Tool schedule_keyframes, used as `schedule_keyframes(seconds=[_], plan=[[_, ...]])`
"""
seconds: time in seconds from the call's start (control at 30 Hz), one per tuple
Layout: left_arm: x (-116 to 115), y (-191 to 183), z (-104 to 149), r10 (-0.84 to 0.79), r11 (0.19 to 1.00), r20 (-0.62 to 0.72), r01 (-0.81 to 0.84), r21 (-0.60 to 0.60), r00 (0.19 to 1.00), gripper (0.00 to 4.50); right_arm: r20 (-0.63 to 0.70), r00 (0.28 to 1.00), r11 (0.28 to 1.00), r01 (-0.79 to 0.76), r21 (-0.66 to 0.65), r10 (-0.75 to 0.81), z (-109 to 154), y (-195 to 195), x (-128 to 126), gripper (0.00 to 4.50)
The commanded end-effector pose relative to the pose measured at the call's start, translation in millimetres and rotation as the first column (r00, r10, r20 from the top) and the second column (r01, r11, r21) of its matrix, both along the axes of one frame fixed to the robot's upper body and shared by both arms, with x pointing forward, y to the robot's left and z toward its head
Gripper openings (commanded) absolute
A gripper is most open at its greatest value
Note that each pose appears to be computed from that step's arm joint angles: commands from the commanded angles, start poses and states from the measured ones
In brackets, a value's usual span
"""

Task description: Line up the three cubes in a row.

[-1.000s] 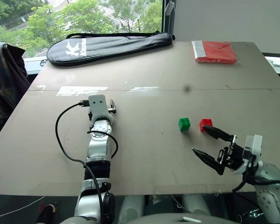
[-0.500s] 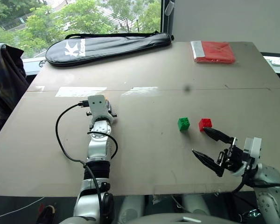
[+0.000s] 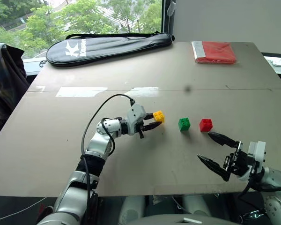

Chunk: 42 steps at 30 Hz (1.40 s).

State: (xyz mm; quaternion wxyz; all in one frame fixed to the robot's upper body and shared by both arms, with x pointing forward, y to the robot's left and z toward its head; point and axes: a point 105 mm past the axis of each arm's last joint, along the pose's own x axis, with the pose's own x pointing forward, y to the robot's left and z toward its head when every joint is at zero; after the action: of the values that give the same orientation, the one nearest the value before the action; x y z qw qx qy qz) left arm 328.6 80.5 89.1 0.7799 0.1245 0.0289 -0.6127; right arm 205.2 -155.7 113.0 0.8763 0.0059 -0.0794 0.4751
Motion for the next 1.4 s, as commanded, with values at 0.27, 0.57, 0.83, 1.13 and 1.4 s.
schedule_keyframes(seconds=[0.27,0.57,0.83,1.13,1.4], plan=[[13,-7,-10,-0.197,0.97,0.031,0.19,0.149,0.98,1.26,0.067,0.997,0.999,0.045,0.007,-0.045,12,0,-6,4.5],[21,-9,-12,-0.198,0.966,0.056,0.185,0.183,0.979,1.26,0.072,0.996,0.998,0.054,0.018,-0.055,13,2,-6,4.5],[21,-1,-13,-0.199,0.964,0.034,0.189,0.187,0.979,3.1,0.074,0.996,0.998,0.052,0.023,-0.054,14,3,-5,4.5],[35,14,-7,-0.056,0.986,0.089,0.041,0.163,0.994,4.48,0.07,0.997,0.999,0.044,0.019,-0.045,12,4,-5,4.5],[-14,66,5,-0.068,0.994,-0.015,0.069,0.081,0.998,4.48,0.03,0.996,0.996,0.09,-0.02,-0.09,-2,-16,-3,4.5]])
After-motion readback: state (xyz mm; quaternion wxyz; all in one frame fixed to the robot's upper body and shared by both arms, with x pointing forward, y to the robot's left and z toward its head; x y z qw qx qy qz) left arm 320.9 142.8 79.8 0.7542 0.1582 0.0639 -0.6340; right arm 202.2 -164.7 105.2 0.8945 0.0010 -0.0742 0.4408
